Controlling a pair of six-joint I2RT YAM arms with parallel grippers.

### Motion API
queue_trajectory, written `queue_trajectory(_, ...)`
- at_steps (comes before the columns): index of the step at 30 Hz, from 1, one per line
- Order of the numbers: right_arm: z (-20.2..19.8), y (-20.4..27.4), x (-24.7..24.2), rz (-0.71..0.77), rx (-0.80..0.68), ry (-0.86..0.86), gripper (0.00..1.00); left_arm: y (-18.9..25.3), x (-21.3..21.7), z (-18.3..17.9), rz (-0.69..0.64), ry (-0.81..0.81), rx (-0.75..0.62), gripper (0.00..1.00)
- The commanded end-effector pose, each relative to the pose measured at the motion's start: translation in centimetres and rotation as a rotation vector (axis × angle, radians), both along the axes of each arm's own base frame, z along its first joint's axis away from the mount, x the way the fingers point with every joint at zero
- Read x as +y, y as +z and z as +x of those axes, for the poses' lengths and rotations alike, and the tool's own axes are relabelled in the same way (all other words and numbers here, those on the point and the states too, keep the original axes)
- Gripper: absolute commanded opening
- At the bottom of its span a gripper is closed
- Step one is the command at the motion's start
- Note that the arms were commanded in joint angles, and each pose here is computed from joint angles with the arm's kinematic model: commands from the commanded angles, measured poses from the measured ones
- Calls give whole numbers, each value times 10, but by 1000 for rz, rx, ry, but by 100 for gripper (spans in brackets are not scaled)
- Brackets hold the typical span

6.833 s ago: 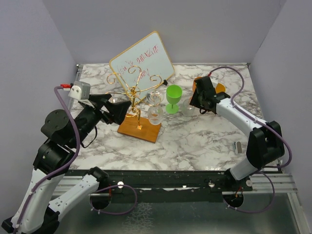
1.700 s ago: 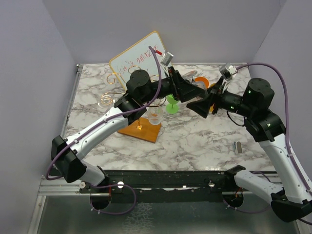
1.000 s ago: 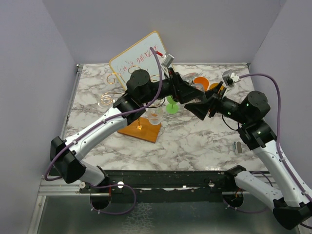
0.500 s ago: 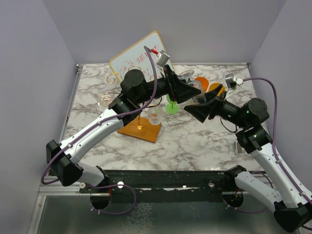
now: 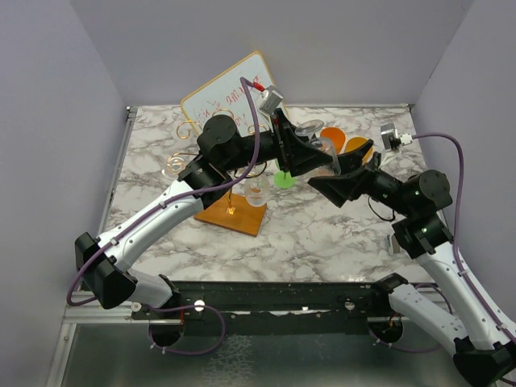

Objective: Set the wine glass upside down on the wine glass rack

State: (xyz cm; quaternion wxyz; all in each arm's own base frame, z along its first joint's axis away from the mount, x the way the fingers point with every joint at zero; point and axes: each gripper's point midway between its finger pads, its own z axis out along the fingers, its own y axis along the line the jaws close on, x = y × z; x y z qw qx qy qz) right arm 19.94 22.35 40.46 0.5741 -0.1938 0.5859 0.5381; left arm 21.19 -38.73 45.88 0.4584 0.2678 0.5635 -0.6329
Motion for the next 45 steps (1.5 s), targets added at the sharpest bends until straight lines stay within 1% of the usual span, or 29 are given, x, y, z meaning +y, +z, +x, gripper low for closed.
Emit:
queue_trajectory(1,-3,9,2,7,-41,24,91,21,5,-12,-55,-38,-76,22)
queue_trajectory(8,-2,8,4,12,-59,32,83,18,5,-16,-49,-62,-71,22)
queue_trajectory(12,-5,10,5,26,-61,51,83,14,3,-16,-41,-68,-65,22)
queue_trajectory(17,-8,10,6,31,-56,71,89,11,3,-15,-37,-65,-64,22)
queue_trajectory(20,-8,9,7,30,-49,78,86,11,3,-15,-36,-64,-64,22)
queue_trajectory(21,-8,9,7,29,-46,78,83,11,3,-15,-36,-64,-64,22)
queue_trajectory(23,-8,8,8,27,-40,82,71,10,3,-15,-35,-67,-62,22)
queue_trajectory(24,-8,8,9,26,-40,87,64,10,3,-15,-35,-67,-61,22)
queue_trajectory(26,-7,7,10,22,-37,94,45,11,3,-15,-36,-66,-59,23)
queue_trajectory(28,-7,6,10,19,-39,98,29,13,4,-16,-41,-62,-57,28)
queue_trajectory(29,-7,7,10,19,-44,99,22,15,5,-16,-46,-56,-57,34)
queue_trajectory(32,-9,10,8,33,-88,88,5,19,10,-15,-59,-30,-53,55)
queue_trajectory(33,-10,11,7,44,-105,81,1,20,11,-15,-64,-20,-51,62)
queue_trajectory(34,-11,14,5,57,-129,75,1,21,13,-14,-69,-8,-48,70)
queue_trajectory(36,-11,17,3,78,-162,60,1,25,18,-13,-79,15,-47,81)
queue_trajectory(40,-13,21,3,124,-225,68,1,32,28,-14,-103,63,-52,95)
queue_trajectory(42,-13,24,4,143,-260,74,1,37,35,-14,-114,92,-57,98)
queue_trajectory(45,-15,30,6,153,-307,91,1,41,42,-12,-109,138,-54,99)
